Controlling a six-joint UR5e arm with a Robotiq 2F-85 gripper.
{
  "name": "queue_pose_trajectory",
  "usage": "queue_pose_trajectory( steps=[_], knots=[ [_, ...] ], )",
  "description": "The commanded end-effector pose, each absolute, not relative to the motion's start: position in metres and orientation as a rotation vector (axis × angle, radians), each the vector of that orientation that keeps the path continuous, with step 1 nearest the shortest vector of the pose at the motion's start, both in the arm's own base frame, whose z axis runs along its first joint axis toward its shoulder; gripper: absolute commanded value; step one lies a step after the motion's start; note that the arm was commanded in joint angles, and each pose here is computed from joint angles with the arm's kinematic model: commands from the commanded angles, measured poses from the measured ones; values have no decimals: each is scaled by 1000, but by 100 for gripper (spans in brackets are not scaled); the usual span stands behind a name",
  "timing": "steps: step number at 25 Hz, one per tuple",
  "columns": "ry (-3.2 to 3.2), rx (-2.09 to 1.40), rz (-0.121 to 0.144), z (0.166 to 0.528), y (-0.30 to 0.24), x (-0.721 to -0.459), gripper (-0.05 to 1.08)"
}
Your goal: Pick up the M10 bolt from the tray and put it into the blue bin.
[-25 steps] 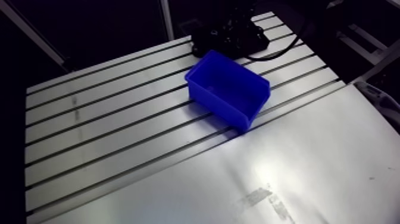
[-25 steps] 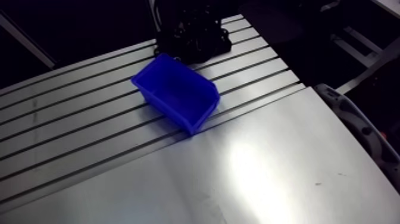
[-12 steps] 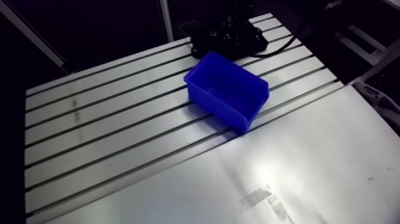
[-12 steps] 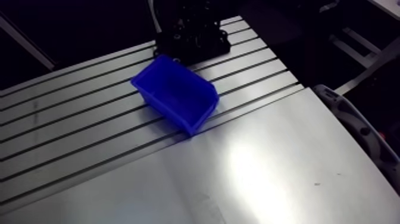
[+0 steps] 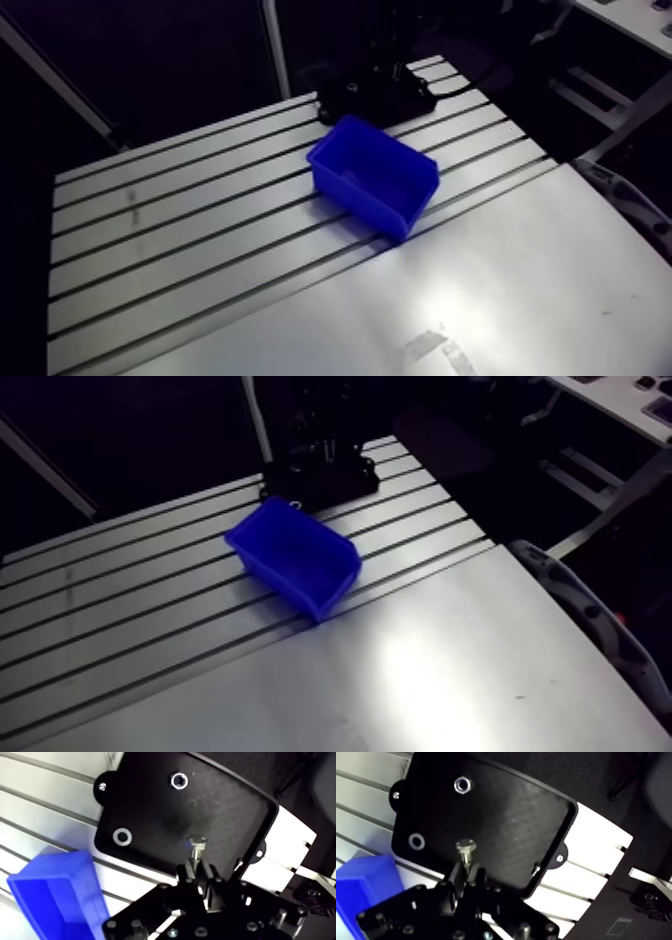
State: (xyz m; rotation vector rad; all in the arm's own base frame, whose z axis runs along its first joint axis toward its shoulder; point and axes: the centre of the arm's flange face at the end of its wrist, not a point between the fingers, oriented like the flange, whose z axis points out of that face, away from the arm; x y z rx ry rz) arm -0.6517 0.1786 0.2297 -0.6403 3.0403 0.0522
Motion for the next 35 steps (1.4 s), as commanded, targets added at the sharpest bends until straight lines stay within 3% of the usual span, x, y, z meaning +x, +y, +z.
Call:
queue_pose_trajectory(
  steps=[1, 6, 11, 16, 18, 24, 27, 31, 35],
  knots=[
    [3042, -631, 1, 278, 173, -635, 107],
    [3053, -631, 8, 322, 164, -614, 107],
    [3033, -671, -7, 372, 154, -580, 106],
    [3007, -733, -21, 399, 139, -551, 105],
    [2973, -811, -38, 405, 135, -543, 105],
    [2859, -1148, -62, 427, 123, -527, 104],
    [2763, -1339, -92, 424, 118, -524, 103],
    [2631, -1607, -105, 421, 103, -530, 102],
    [2525, -1784, -92, 417, 85, -538, 102]
  ],
)
